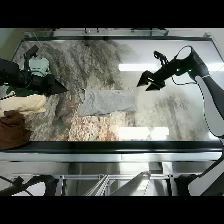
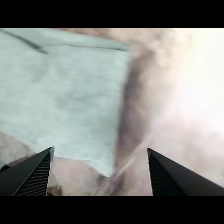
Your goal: Fold the shirts.
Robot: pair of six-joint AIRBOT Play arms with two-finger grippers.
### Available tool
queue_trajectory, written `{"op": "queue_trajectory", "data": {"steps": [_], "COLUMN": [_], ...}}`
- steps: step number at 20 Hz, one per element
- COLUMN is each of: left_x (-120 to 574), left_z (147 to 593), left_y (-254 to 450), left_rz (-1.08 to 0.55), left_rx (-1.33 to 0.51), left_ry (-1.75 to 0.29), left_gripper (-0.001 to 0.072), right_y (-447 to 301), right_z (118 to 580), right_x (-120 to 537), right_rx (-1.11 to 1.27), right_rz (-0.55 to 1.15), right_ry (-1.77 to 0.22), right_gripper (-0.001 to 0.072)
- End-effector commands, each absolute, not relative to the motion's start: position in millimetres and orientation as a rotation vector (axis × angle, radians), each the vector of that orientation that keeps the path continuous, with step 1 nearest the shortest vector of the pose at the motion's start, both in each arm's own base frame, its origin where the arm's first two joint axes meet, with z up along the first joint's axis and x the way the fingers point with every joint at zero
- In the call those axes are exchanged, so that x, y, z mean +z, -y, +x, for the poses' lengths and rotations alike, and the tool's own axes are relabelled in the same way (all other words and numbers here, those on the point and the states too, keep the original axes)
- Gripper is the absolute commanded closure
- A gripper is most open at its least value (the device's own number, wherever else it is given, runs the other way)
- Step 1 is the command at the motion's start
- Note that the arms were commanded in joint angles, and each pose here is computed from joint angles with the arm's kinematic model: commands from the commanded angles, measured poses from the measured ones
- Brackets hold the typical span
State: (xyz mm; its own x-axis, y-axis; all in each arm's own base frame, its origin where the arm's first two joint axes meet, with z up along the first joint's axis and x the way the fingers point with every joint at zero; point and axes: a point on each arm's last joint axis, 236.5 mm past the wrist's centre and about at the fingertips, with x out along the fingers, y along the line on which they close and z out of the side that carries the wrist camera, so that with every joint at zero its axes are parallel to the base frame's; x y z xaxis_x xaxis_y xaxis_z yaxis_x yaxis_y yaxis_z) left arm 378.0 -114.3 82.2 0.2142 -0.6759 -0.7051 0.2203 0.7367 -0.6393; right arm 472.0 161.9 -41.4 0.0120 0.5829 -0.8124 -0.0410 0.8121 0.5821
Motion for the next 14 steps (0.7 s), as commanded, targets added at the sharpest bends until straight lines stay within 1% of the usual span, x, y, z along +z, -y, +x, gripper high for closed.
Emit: {"op": "queue_trajectory", "data": {"steps": [1, 5, 6, 9, 10, 11, 12, 14], "left_x": [92.1, 108.0, 111.6, 119.7, 121.6, 122.9, 123.0, 122.4], "left_z": [370.3, 365.7, 364.4, 361.7, 361.1, 360.3, 359.8, 357.1], "left_y": [114.0, 114.7, 114.8, 115.2, 115.2, 115.5, 115.8, 116.3], "left_rz": [-0.438, -0.416, -0.411, -0.4, -0.397, -0.396, -0.397, -0.395], "left_rx": [-0.656, -0.658, -0.659, -0.66, -0.66, -0.661, -0.663, -0.669], "left_ry": [-1.183, -1.143, -1.134, -1.113, -1.107, -1.105, -1.107, -1.118], "left_gripper": [0.069, 0.069, 0.069, 0.069, 0.069, 0.069, 0.069, 0.069], "right_y": [-161.3, -204.9, -217.6, -244.2, -252.0, -257.7, -262.5, -260.1], "right_z": [462.5, 454.5, 451.8, 450.6, 449.1, 447.9, 447.8, 450.6], "right_x": [-84.9, -112.5, -112.8, -115.7, -114.1, -111.1, -105.6, -89.4], "right_rx": [0.487, 0.574, 0.618, 0.647, 0.66, 0.682, 0.708, 0.739], "right_rz": [0.56, 0.644, 0.653, 0.647, 0.644, 0.647, 0.663, 0.674], "right_ry": [-1.586, -1.633, -1.63, -1.612, -1.609, -1.604, -1.595, -1.578], "right_gripper": [0.0057, 0.0059, 0.0078, 0.0078, 0.0213, 0.0504, 0.0699, 0.0696]}}
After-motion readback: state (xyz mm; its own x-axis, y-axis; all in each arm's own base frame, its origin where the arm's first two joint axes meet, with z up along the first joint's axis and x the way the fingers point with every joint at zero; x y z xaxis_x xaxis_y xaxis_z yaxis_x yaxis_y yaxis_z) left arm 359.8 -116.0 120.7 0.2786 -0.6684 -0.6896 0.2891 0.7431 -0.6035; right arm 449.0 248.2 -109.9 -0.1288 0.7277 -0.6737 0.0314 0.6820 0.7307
